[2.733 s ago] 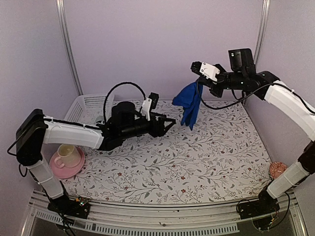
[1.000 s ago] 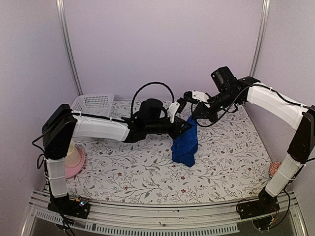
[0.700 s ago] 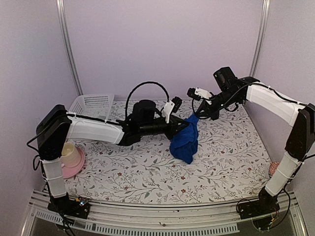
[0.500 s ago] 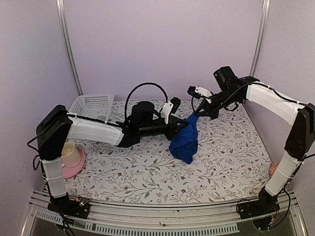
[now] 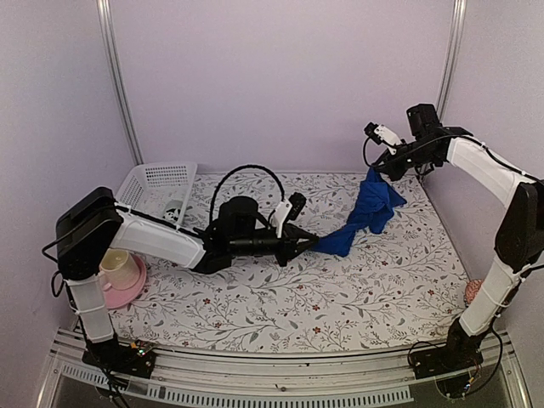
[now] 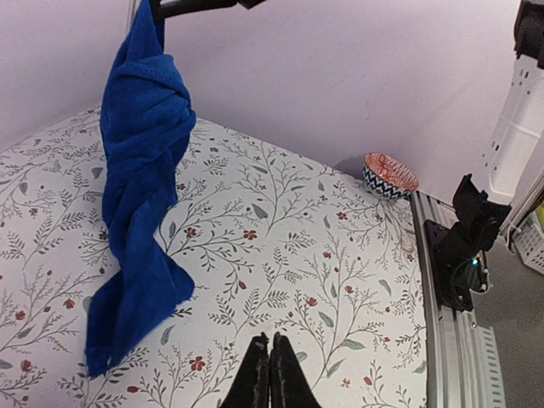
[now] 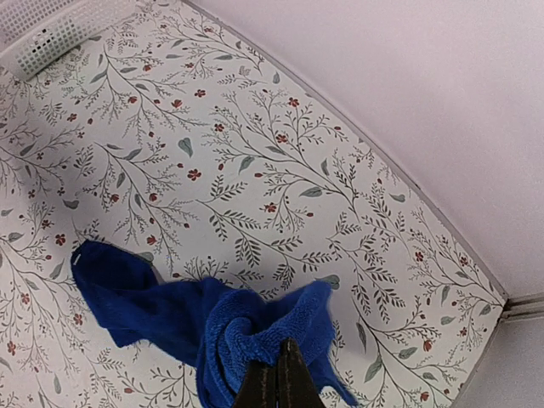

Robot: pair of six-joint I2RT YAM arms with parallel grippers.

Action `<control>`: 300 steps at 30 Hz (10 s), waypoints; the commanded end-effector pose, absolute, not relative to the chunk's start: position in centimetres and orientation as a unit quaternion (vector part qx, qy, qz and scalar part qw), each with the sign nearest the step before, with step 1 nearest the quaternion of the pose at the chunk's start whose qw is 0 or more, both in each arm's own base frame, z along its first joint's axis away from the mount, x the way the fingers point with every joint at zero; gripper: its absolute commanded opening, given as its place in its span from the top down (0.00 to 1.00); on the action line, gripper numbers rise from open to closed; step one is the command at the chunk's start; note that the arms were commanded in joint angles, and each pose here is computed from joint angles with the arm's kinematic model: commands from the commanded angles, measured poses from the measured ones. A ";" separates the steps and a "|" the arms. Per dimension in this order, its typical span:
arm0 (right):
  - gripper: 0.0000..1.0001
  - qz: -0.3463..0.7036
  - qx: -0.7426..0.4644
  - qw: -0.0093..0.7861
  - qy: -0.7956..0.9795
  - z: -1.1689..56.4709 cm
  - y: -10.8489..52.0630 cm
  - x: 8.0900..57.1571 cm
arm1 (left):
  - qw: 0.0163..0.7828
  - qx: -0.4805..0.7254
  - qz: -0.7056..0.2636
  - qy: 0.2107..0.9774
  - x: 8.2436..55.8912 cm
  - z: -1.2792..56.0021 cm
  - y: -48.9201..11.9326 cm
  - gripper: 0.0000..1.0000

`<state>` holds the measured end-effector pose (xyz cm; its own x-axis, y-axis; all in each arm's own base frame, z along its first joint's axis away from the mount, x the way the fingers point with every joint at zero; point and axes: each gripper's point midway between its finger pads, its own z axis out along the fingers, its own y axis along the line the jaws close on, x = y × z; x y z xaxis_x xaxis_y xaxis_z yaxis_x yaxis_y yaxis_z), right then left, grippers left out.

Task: Roll the towels
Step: Pick up the towel from the center of the board.

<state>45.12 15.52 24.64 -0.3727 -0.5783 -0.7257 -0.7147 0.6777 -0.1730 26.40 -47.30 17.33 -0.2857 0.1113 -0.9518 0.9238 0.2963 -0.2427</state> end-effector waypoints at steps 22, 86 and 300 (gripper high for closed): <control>0.98 0.079 -0.586 0.502 0.631 34.7 22.3 35.4 | 0.534 0.440 -0.455 0.561 23.9 28.9 -46.1 0.57; 0.98 0.182 -0.581 0.563 0.558 41.0 24.1 32.3 | 0.450 0.492 -0.527 0.527 19.7 23.1 -49.4 0.31; 0.59 -0.027 -0.719 0.236 0.653 10.5 33.0 31.4 | 0.493 -0.014 -0.018 0.870 32.5 10.9 -16.4 1.00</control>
<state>27.34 33.80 11.76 0.2372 -0.9152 -0.3257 -0.9572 -0.1630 -0.2391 32.57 -19.35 11.54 -0.5259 -0.0121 -0.8505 0.1251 0.9879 -0.0913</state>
